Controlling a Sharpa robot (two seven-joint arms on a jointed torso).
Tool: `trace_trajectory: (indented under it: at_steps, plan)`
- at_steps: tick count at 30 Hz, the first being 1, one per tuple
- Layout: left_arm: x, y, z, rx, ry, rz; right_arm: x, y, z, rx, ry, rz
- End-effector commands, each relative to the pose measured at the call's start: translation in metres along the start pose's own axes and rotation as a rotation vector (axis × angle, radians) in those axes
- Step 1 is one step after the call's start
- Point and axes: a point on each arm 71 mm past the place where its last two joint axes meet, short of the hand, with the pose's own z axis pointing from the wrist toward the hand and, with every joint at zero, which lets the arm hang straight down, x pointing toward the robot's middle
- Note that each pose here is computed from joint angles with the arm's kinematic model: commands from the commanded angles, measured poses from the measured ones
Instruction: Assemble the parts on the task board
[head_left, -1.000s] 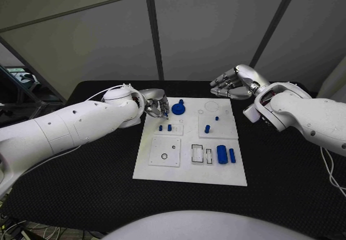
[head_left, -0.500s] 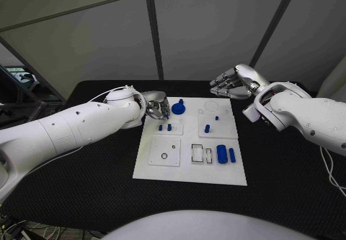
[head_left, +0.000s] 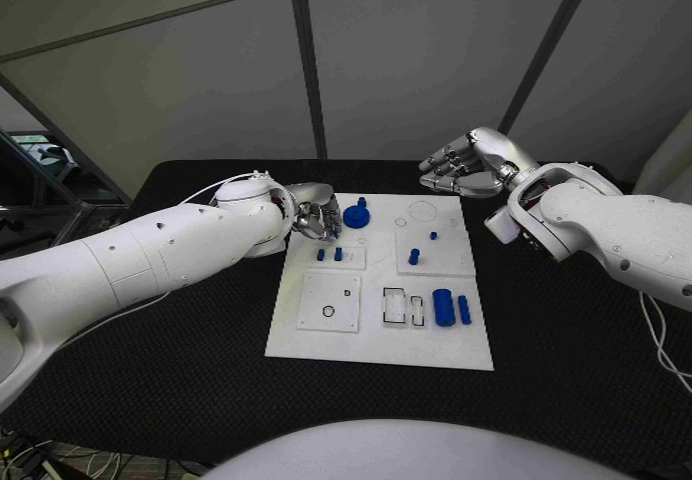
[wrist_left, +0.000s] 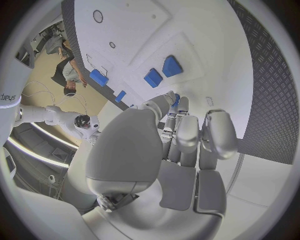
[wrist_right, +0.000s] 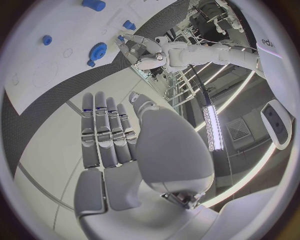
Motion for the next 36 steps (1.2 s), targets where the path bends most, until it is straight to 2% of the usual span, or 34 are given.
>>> trace_trajectory:
  at_steps: [1,18,36]
  plan:
    - [0.0004,-0.0004,0.0009,-0.001,0.010,-0.002,0.0000,0.0018,0.0005,-0.008,0.003,0.000]
    - [0.0017,-0.0023,0.0031,0.001,0.018,-0.002,0.0002,0.0020,0.0003,-0.007,0.006,0.001]
    - [0.0005,0.0031,0.0017,-0.021,0.011,-0.002,-0.0007,0.0009,0.0001,-0.003,0.003,-0.001]
